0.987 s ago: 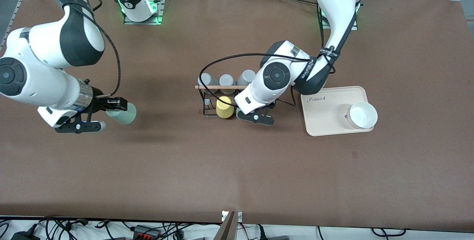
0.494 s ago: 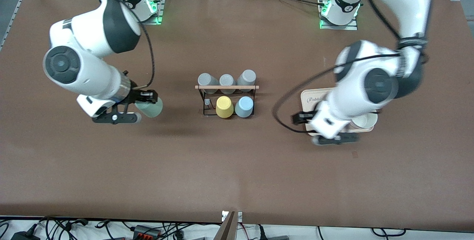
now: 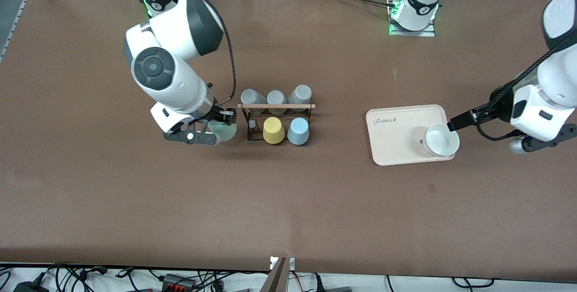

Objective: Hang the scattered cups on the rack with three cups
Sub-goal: 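Move the right gripper's blue cup to the rack while the left gripper withdraws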

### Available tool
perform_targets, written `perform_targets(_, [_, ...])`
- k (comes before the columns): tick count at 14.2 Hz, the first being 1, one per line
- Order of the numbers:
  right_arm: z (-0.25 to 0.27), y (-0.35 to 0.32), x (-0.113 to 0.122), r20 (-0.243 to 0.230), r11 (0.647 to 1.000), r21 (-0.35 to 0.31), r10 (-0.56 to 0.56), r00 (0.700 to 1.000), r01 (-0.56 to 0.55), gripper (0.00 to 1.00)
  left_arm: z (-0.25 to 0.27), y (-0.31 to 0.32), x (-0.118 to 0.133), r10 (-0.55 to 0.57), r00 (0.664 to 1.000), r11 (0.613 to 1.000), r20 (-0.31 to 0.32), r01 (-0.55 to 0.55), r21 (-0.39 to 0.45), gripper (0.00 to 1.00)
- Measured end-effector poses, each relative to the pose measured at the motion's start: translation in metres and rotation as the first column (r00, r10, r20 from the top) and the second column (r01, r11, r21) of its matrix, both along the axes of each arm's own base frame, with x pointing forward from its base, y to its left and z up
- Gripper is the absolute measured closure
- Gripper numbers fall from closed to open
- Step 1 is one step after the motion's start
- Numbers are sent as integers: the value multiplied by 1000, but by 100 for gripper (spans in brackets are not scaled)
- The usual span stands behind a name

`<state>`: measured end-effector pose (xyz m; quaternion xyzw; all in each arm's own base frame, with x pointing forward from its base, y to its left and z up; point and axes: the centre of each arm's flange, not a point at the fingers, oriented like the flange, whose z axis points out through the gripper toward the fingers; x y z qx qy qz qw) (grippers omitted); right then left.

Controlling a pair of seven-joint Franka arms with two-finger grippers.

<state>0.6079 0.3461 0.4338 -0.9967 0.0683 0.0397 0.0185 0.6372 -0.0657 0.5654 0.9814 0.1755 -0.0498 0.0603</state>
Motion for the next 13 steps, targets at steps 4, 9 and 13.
perform_targets(4, [-27,30,-7,-2,1000,-3,-12,1000,12,35,-21,-13,-24,-35,998,999,-51,37,39,0])
perform_targets(9, [-43,43,-12,-17,1000,-13,3,1000,-3,35,-10,-26,-63,-108,994,988,-26,110,107,0])
perform_targets(13, [-68,56,-17,-38,1000,-29,9,999,-10,35,-7,-13,-63,-88,996,990,-29,91,110,0])
